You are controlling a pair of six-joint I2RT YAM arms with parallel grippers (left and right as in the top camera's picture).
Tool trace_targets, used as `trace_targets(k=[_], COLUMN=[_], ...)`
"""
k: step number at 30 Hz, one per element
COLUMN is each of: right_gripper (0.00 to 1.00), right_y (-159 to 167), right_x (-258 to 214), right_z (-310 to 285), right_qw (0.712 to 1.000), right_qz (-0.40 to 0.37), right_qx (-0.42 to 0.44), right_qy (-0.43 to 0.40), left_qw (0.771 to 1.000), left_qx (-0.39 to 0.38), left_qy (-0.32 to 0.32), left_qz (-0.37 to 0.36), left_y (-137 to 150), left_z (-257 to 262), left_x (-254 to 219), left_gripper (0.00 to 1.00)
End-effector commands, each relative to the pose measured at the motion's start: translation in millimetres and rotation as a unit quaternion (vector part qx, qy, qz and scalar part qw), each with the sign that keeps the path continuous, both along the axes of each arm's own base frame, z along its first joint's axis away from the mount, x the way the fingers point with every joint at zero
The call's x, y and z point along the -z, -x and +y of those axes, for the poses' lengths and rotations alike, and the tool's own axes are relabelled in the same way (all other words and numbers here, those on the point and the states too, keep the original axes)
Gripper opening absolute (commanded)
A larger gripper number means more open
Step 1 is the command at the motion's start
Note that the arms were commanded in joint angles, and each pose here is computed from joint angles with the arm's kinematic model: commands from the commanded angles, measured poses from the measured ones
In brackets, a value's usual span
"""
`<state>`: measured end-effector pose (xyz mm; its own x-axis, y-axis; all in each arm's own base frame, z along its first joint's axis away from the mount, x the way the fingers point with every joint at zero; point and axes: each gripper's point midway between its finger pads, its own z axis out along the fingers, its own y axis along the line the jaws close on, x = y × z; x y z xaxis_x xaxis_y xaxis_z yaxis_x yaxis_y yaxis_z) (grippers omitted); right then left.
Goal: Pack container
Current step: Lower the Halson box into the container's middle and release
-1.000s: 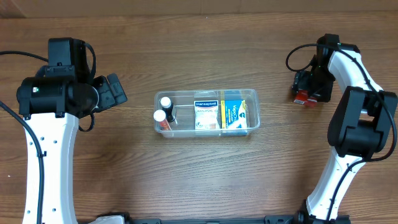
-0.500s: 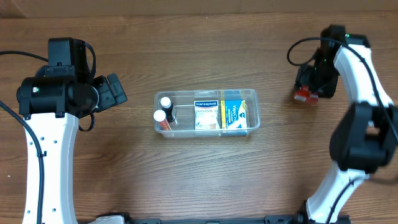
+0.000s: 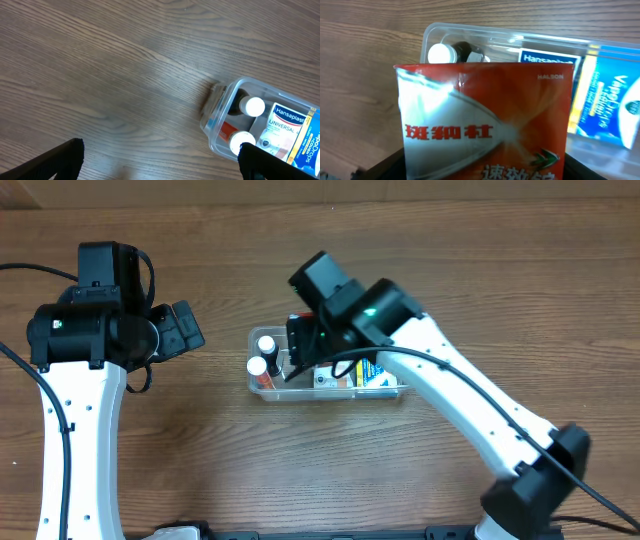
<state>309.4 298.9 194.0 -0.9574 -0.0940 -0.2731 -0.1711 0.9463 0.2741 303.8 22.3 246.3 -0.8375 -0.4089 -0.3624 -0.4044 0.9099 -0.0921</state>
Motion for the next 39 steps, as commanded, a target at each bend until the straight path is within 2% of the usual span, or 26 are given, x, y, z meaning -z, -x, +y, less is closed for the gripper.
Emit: trace_targets(k=[1, 11, 18, 21, 28, 29, 30, 31, 32, 39], right_gripper=[0.73, 0.73, 0.75, 0.88, 0.88, 0.84, 0.61, 0.17, 0.04, 0.04], right_y=[-2.5, -15.0, -17.0, -12.1, -12.1, -10.8, -7.9, -5.9, -5.3, -6.3], right_x=[35.9, 104.8, 106.2, 105.5, 105.5, 105.8, 105.8, 106.3, 106.5, 113.0], right_z=[8.6, 23.0, 25.9, 30.9, 30.8, 30.1, 31.1, 29.5, 28.9, 26.0], right_qw=[0.999, 0.996, 0.996, 0.996, 0.996, 0.996, 0.996, 0.995, 0.995, 0.995], right_qz=[0.027, 0.072, 0.07, 0.083, 0.083, 0.085, 0.089, 0.093, 0.094, 0.09], right_qx=[0.011, 0.03, 0.03, 0.024, 0.021, 0.018, 0.005, 0.003, 0.003, 0.006], right_qy=[0.022, 0.049, 0.043, 0.03, 0.03, 0.032, 0.03, 0.034, 0.035, 0.042], left_qw=[1.0, 1.0, 1.0, 1.0, 1.0, 1.0, 1.0, 1.0, 1.0, 1.0], left_qx=[0.007, 0.007, 0.007, 0.007, 0.007, 0.007, 0.007, 0.007, 0.007, 0.007], left_qy=[-0.006, -0.006, -0.006, -0.006, -0.006, -0.006, -0.006, -0.006, -0.006, -0.006], left_qz=[0.002, 0.003, 0.004, 0.004, 0.004, 0.004, 0.004, 0.004, 0.004, 0.004], left_y=[0.0, 0.2, 1.1, 1.0, 0.9, 1.0, 1.0, 1.0, 0.9, 1.0], left_z=[1.8, 1.7, 1.7, 1.7, 1.8, 1.8, 1.8, 1.8, 1.8, 1.8], left_x=[0.8, 0.9, 1.3, 1.2, 1.2, 1.2, 1.2, 1.2, 1.2, 1.2], left_gripper=[1.0, 1.0, 1.0, 1.0, 1.0, 1.0, 1.0, 1.0, 1.0, 1.0])
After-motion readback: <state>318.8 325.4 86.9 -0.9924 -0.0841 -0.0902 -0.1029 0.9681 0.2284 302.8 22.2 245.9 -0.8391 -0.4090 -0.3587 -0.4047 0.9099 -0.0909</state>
